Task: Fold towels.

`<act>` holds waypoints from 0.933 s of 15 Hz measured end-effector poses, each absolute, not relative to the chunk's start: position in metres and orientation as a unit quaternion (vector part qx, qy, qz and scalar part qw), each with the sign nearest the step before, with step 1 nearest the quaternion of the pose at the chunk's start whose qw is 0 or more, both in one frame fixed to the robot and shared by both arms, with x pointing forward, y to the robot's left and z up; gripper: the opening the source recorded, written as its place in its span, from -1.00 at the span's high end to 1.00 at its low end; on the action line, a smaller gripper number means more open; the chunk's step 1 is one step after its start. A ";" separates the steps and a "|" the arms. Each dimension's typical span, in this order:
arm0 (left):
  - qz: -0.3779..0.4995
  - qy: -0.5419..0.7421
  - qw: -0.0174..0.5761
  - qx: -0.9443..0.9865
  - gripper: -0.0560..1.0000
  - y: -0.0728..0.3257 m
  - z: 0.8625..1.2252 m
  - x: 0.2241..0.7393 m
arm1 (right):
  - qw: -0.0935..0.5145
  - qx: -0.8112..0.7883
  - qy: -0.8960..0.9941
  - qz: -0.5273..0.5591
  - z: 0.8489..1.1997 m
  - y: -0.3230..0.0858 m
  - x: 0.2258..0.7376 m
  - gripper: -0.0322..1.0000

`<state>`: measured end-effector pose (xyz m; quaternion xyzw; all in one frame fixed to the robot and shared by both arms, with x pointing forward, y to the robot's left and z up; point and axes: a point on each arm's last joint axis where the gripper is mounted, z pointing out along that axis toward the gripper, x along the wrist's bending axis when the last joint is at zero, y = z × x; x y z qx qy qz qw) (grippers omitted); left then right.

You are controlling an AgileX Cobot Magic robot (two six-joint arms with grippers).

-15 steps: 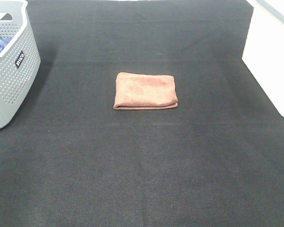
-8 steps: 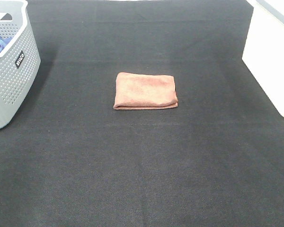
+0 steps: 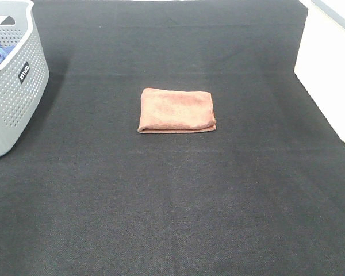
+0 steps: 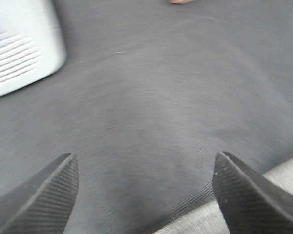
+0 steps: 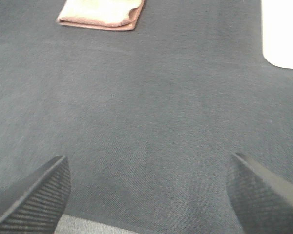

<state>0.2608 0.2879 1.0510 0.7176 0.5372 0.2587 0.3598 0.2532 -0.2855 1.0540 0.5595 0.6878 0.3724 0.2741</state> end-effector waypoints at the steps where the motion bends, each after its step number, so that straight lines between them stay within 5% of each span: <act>1: 0.274 0.549 0.362 0.702 -0.49 0.289 1.052 0.258 | 0.278 0.570 0.679 0.370 1.054 -0.286 0.254 -0.65; 14: 0.345 0.549 0.399 0.648 -0.49 0.292 1.053 0.233 | 0.337 0.567 0.634 0.405 1.055 -0.286 0.232 -0.65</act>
